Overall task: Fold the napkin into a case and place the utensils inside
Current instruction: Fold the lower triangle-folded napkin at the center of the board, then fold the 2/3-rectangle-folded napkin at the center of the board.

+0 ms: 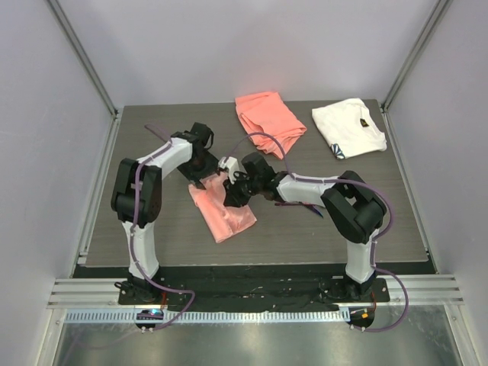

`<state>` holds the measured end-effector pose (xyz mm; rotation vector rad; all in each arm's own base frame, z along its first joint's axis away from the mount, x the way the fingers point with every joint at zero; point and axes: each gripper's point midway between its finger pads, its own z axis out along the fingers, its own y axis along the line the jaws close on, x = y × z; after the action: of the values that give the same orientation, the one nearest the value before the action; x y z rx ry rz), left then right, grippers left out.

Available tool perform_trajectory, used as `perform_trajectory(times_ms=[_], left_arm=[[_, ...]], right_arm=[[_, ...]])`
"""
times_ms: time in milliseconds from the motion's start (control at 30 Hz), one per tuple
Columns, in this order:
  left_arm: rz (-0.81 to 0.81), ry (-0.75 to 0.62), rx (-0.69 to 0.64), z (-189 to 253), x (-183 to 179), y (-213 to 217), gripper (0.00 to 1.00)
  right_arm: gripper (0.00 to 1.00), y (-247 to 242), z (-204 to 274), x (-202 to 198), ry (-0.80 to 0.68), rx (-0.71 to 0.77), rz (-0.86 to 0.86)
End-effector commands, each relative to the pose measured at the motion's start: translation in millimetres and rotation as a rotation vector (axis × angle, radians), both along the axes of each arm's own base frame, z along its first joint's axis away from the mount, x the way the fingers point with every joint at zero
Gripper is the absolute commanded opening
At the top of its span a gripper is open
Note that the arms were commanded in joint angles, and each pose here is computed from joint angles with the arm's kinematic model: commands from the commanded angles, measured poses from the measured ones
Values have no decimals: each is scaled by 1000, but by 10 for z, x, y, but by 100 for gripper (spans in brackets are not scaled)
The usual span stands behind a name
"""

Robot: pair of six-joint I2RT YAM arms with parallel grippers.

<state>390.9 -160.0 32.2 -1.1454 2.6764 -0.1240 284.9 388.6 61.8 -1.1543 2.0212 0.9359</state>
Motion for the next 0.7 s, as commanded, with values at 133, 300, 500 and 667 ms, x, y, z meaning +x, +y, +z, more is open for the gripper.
perform_trajectory(times_ms=[133, 300, 500, 667], left_arm=[[-158, -244, -239, 631, 222, -214, 79], [-200, -281, -297, 772, 269, -165, 79], [-277, -276, -166, 936, -40, 121, 49], [-284, -207, -183, 780, -578, 201, 5]], right_arm=[[7, 204, 241, 12, 5, 63, 95], [6, 119, 272, 64, 28, 93, 31], [6, -18, 336, 113, 34, 94, -7], [11, -142, 377, 149, 96, 122, -104]])
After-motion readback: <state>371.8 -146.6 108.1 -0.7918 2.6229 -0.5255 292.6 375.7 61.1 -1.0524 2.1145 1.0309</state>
